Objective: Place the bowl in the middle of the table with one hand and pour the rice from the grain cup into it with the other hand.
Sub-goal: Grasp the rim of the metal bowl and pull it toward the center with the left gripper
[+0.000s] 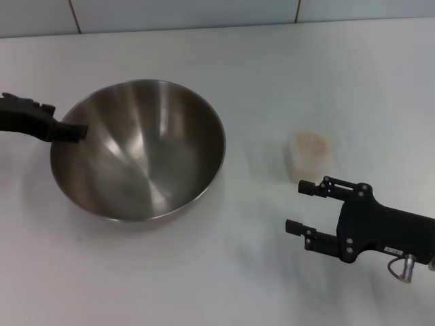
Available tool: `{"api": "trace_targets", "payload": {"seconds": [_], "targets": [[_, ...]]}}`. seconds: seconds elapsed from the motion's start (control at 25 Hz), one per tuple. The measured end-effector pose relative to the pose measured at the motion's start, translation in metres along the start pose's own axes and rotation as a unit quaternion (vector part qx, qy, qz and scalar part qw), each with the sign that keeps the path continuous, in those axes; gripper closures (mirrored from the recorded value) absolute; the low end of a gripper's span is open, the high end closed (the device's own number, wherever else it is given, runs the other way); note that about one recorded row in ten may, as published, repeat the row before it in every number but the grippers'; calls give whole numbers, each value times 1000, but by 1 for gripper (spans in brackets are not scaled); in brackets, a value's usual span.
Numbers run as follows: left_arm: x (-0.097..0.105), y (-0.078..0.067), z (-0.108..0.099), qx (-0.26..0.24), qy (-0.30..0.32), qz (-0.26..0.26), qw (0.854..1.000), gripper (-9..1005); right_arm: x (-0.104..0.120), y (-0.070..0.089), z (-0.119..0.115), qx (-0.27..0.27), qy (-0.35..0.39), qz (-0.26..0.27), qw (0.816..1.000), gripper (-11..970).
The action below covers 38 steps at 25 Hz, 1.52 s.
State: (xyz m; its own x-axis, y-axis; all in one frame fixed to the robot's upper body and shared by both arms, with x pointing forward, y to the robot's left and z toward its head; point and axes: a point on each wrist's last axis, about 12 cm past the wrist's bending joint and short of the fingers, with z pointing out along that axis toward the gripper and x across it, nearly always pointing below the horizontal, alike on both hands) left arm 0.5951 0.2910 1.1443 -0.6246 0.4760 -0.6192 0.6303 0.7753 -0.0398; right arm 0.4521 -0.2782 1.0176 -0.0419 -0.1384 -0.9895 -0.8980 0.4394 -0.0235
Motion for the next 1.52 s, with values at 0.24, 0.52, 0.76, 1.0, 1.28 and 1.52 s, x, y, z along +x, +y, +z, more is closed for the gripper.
{"api": "trace_targets", "payload": {"seconds": [0.24, 0.52, 0.76, 1.0, 1.28, 1.52], "targets": [[-5, -2, 5, -4, 31, 12, 999, 305, 0, 0, 0, 2, -1, 0, 1000, 293], [-7, -1, 4, -6, 32, 9, 999, 312, -1, -1, 0, 4, -2, 0, 1000, 293], [-7, -2, 4, -6, 33, 7, 999, 318, -1, -1, 0, 4, -2, 0, 1000, 293], [-8, -3, 5, -5, 34, 8, 999, 353, 0, -1, 0, 4, -3, 0, 1000, 293], [-11, -5, 6, -1, 32, 9, 999, 561, 0, 0, -1, 5, -3, 1, 1000, 292], [-17, -5, 6, 0, 32, -11, 999, 818, 0, 0, 0, 4, -3, 1, 1000, 293]]}}
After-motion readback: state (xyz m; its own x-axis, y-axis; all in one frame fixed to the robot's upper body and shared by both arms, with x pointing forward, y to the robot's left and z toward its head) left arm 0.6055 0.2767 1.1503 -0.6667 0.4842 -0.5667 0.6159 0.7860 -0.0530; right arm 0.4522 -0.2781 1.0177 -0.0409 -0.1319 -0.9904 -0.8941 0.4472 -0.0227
